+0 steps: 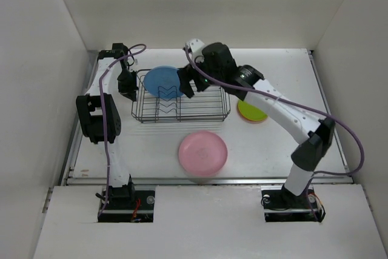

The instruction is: Unload the plates from the dish rack

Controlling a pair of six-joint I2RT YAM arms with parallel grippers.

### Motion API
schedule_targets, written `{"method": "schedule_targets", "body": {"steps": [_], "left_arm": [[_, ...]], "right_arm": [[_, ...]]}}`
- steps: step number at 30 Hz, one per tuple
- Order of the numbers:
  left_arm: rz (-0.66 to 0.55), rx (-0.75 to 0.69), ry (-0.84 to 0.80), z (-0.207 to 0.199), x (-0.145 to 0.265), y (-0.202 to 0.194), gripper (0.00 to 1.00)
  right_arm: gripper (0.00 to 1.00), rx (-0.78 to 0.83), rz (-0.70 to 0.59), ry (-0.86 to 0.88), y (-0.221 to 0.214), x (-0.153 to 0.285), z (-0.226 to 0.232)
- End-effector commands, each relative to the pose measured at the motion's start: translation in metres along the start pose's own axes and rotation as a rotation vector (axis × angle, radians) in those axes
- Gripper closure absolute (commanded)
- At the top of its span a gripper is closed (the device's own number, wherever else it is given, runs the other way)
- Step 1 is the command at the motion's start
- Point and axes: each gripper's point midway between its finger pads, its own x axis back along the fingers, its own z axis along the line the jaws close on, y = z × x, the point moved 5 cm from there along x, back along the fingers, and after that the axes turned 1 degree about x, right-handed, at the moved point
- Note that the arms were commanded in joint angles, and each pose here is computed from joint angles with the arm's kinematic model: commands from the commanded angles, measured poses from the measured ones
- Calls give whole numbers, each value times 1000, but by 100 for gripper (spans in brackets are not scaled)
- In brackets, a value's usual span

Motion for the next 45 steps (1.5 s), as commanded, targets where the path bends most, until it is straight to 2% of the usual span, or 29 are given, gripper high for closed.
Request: {"method": "schedule_targets", "body": {"steps": [1, 3, 5, 9, 10, 12, 16, 17, 18, 20, 23, 27, 31, 37, 44, 45], "left_arm": [[-18, 51, 49, 15, 8, 1, 100], [-18, 51, 49, 15, 8, 1, 100], [-9, 52, 50, 15, 8, -1, 100], [-18, 51, 49, 14, 10, 1, 100], [-18, 51, 49, 14, 10, 1, 100], [-18, 51, 49, 14, 10, 1, 100], [-9, 52, 50, 15, 7, 1, 100], [-9, 52, 50, 15, 7, 1, 100], [-9, 52, 50, 15, 7, 1, 100], [-9, 52, 50, 15, 7, 1, 100], [1, 53, 41, 14, 4, 1, 100], [10, 53, 42, 14, 0, 1, 100], [10, 63, 42, 14, 0, 1, 100], [0, 62, 50, 15, 4, 1, 100], [-14, 70, 42, 16, 9, 5, 100], [-24, 69, 41, 16, 11, 7, 100]], "right_arm": [[10, 16, -124, -185, 40, -62, -35], [8, 20, -98, -209, 43, -86, -46], [8, 8, -137, -219, 53, -117, -63], [10, -30, -116, -209, 31, -156, -72], [16, -28, -114, -171, 28, -162, -68], [21, -25, -111, -118, 25, -169, -63], [59, -25, -95, -100, 17, -173, -61], [83, -26, -96, -127, 17, -172, -64], [92, -26, -120, -142, 28, -162, -65], [100, -27, -135, -171, 34, -153, -67], [100, -21, -219, -235, 61, -125, -72], [100, -32, -415, -299, 108, -76, -74], [100, -63, -545, -363, 133, -36, -77], [100, -61, -526, -362, 134, -12, -73], [100, -83, -444, -388, 104, 25, -71], [100, -73, -396, -355, 90, 24, -67]]}}
